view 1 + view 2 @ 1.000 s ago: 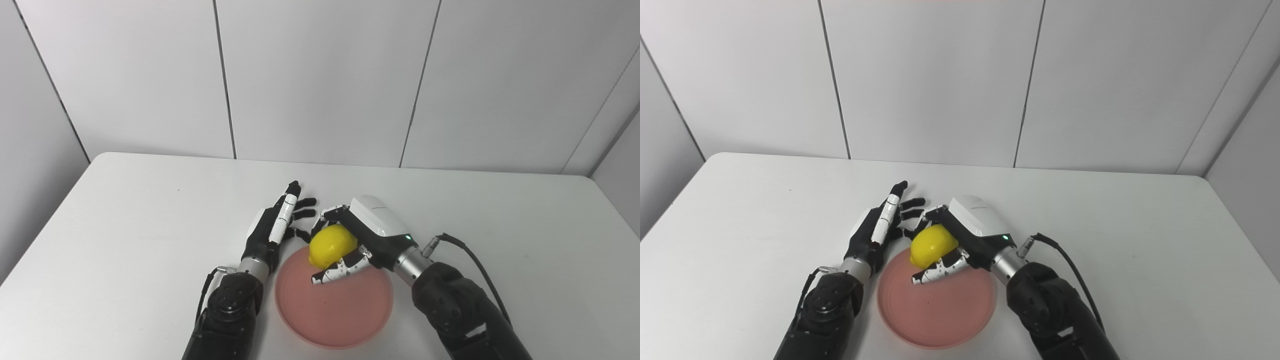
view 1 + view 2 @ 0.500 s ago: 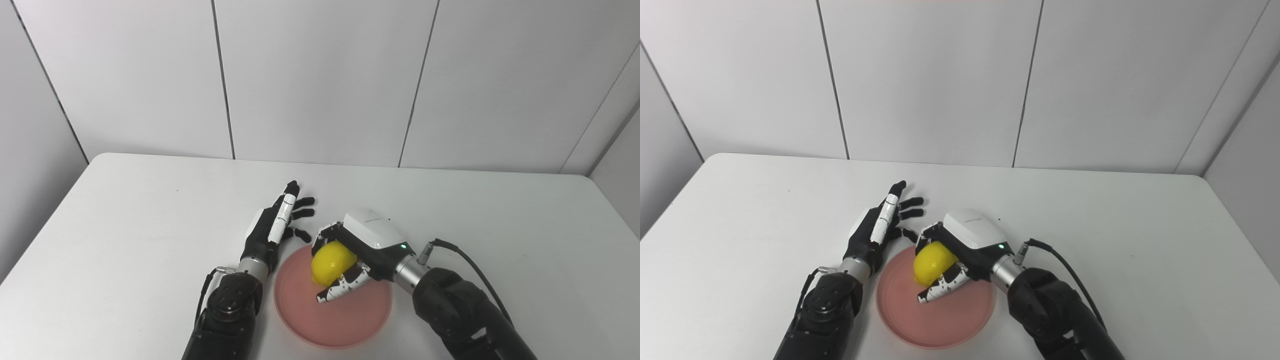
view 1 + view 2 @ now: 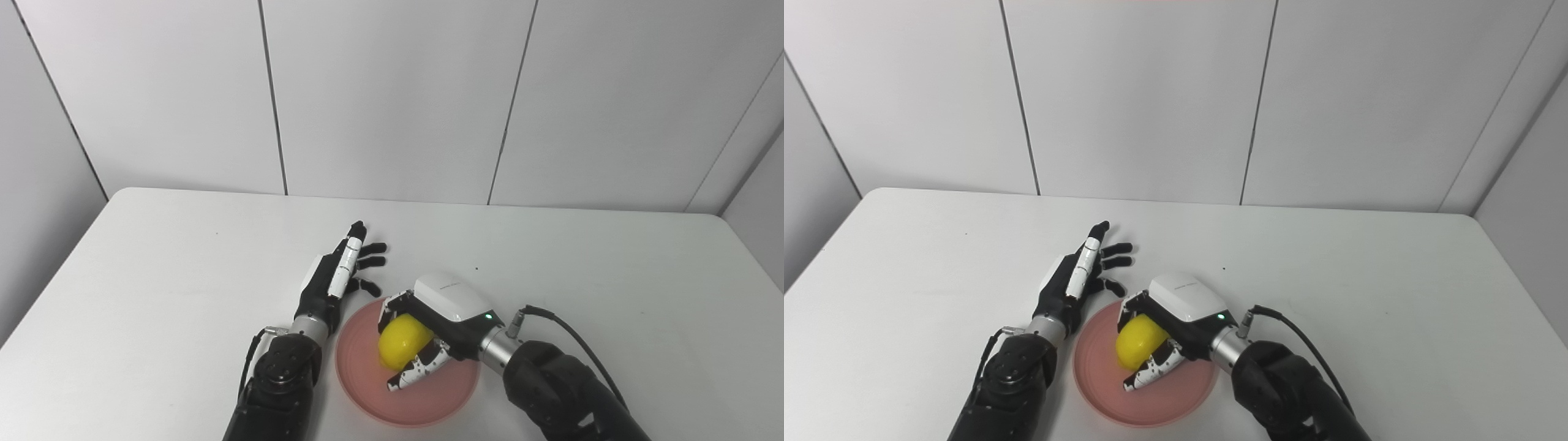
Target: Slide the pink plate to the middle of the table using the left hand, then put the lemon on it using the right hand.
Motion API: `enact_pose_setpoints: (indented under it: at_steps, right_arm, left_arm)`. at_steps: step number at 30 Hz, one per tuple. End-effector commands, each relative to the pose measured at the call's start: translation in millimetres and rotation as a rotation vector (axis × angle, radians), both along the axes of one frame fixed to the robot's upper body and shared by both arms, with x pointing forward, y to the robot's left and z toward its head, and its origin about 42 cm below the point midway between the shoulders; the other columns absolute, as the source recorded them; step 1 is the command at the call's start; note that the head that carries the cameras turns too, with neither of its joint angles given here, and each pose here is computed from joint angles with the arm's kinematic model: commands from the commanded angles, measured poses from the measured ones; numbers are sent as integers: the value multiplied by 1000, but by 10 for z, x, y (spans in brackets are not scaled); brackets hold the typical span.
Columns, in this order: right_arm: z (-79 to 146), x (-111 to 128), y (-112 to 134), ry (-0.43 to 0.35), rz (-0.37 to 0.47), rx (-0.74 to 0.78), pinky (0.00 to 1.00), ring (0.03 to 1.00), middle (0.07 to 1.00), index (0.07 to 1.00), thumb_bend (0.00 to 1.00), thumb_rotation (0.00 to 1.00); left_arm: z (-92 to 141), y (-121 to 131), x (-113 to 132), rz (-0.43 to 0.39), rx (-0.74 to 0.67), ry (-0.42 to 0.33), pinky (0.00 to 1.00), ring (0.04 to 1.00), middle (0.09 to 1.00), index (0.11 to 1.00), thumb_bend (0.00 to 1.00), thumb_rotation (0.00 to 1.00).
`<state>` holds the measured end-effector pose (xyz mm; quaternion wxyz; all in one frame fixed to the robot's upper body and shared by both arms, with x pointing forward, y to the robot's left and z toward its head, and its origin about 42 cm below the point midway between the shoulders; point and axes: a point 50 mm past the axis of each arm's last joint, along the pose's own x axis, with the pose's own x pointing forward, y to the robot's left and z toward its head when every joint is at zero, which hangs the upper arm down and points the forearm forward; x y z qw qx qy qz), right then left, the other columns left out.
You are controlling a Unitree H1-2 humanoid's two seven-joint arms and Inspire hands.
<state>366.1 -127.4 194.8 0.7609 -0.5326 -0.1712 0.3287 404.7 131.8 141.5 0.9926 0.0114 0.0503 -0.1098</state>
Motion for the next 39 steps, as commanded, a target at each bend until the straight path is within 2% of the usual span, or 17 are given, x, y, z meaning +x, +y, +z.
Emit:
enact_pose_setpoints:
  at_steps: [1,10,14,15,16,17,18,21,29,39]
  right_arm:
    - [211,11,49,-69,42,22,215,283,390,489,492,156]
    - [195,11,50,-83,56,19,218,286,392,489,493,156]
    - [213,10,27,-83,65,31,217,288,388,487,504,179]
    - [222,7,20,-83,68,30,273,355,459,604,747,561]
    - [234,5,12,-77,66,23,277,360,464,612,765,589]
    - [241,5,7,-74,65,18,326,420,525,651,854,683]
    - [248,6,5,-69,63,13,352,451,556,671,900,732]
    - [276,7,-4,-64,62,2,382,498,608,714,985,809]
    - [322,22,-56,-50,70,-9,424,539,631,729,1000,836]
    - [461,61,-116,-57,99,4,451,562,646,720,1000,815]
  left_arm:
    - [-271,102,-87,37,48,122,627,752,783,947,725,1000]
    - [-265,109,-97,35,46,126,635,750,788,950,731,1000]
    - [-273,115,-104,28,48,129,670,768,803,960,727,1000]
    - [-276,115,-105,27,47,129,678,759,796,957,721,1000]
    - [-279,115,-106,25,46,126,678,759,796,957,721,1000]
    - [-280,115,-106,23,46,123,673,759,795,958,714,1000]
    - [-281,115,-105,21,47,121,670,759,794,958,711,1000]
    - [-283,116,-106,20,47,122,658,761,794,963,704,1000]
    - [-262,106,-108,21,42,120,647,763,795,958,707,1000]
    - [-277,113,-104,26,43,132,679,780,806,963,729,1000]
